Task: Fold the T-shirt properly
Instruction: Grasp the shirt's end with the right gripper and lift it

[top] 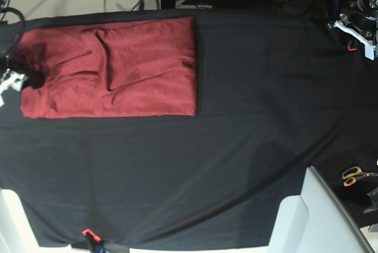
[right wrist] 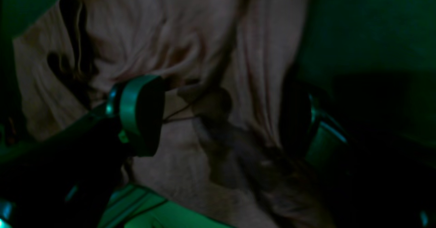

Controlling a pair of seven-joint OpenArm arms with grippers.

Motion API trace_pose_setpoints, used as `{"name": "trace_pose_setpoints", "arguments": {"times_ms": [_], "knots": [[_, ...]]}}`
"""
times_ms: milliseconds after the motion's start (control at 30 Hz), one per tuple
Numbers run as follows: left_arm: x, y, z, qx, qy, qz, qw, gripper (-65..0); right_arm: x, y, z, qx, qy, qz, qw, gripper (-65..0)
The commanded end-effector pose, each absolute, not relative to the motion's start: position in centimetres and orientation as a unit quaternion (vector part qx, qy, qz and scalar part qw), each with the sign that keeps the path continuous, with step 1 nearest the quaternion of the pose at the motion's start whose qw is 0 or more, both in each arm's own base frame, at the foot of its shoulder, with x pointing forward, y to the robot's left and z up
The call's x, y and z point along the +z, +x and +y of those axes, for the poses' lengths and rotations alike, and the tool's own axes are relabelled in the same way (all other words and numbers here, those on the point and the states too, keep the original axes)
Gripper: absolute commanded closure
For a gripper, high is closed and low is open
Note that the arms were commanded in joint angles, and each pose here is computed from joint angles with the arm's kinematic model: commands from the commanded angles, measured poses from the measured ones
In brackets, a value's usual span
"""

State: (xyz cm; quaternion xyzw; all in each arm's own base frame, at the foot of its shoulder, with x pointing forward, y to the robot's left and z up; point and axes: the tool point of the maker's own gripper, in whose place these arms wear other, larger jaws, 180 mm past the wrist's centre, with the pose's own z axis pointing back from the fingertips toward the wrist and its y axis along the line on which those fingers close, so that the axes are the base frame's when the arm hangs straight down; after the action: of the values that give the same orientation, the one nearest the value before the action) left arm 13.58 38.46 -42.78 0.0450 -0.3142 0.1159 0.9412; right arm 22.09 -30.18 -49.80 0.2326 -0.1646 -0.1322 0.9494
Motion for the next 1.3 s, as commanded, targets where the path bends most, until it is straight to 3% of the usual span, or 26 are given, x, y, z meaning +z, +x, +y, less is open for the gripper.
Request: {"name": "trace_pose_setpoints", "arguments": {"times_ms": [0,967,1167,1267], "knots": [[-41.7,14.2,39.2,0.108,0.054,-0.328,0.937,0.0,-52.4,16.4,-27.9,-0.101,0.223,-0.037,0.969,-48.9],[-42.1,14.1,38.6,0.115,0.047,-0.329,0.936,0.0,-52.3,15.6,-23.5,-0.058,0.244,-0.018,0.968,-47.7],[-42.1,14.3,38.6,0.115,0.047,-0.331,0.935,0.0,-52.4,15.7,-23.6,-0.059,0.242,-0.021,0.968,-33.5],[-42.1,14.3,38.6,0.115,0.047,-0.331,0.935,0.0,-52.4,15.8,-23.6,-0.060,0.242,-0.025,0.968,-30.6]]}}
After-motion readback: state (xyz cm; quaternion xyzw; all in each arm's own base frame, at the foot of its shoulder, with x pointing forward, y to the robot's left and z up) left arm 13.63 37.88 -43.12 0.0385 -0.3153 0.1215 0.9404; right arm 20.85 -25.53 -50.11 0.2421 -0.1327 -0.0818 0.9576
